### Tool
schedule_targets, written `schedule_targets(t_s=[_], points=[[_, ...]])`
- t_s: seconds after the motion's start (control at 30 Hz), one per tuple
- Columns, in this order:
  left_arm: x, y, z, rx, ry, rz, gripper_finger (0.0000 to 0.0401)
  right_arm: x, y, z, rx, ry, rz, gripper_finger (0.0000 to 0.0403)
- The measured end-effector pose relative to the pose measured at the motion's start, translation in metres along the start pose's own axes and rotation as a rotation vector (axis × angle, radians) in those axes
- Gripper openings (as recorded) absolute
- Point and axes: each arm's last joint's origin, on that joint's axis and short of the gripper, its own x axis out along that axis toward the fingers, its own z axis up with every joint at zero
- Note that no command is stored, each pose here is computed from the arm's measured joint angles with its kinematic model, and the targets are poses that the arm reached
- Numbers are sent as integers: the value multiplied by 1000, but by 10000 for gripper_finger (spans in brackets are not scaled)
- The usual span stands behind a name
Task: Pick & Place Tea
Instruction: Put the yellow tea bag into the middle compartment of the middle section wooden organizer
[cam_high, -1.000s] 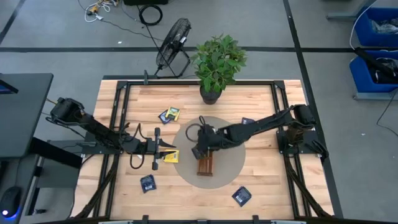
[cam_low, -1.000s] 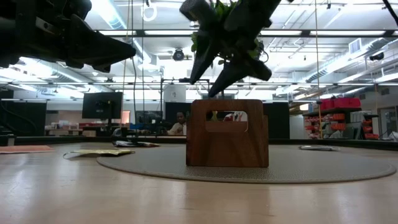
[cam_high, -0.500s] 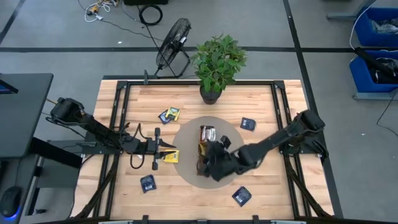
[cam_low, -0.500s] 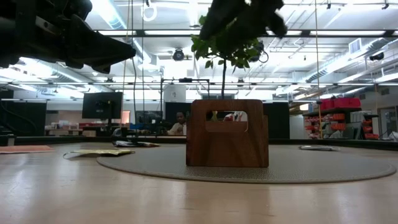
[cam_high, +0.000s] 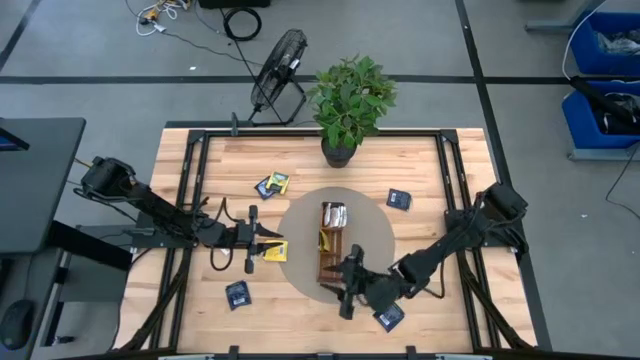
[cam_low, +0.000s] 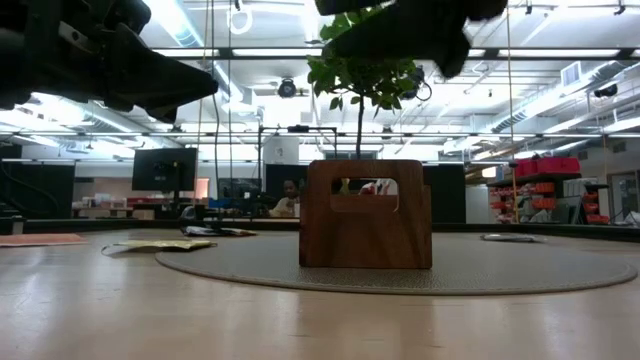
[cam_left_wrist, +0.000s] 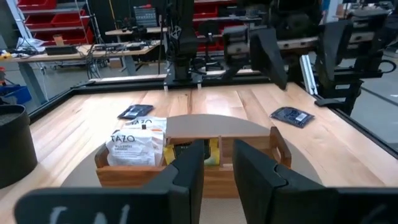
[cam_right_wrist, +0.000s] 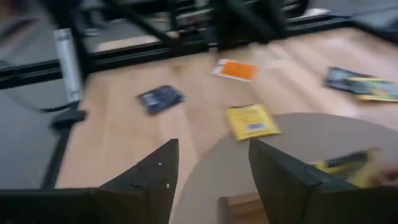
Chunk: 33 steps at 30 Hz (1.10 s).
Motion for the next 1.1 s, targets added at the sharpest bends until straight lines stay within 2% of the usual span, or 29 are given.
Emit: schedule_targets(t_s=[0.13,0.43,0.63,0.77,0.9,1.1], points=[[0,0,-1,3,6,0,89,-10,-15,3,14,-75,148,198],[0,0,-8,-10,79,1,89,-56,-60,-14,43,-247,218,189],[-1,0,-13,34,128,-7,89,-73,-88,-32,28,-270,199,189],[-1,0,-12,-5,113,-5,89,-75,-103,-39,3,-248,161,189],[0,2,-14,-45,137,17,89,-76,-109,-42,-77,-200,126,190],[0,10,-25,-157,238,76,89,-77,-113,-40,-62,-202,2,190]])
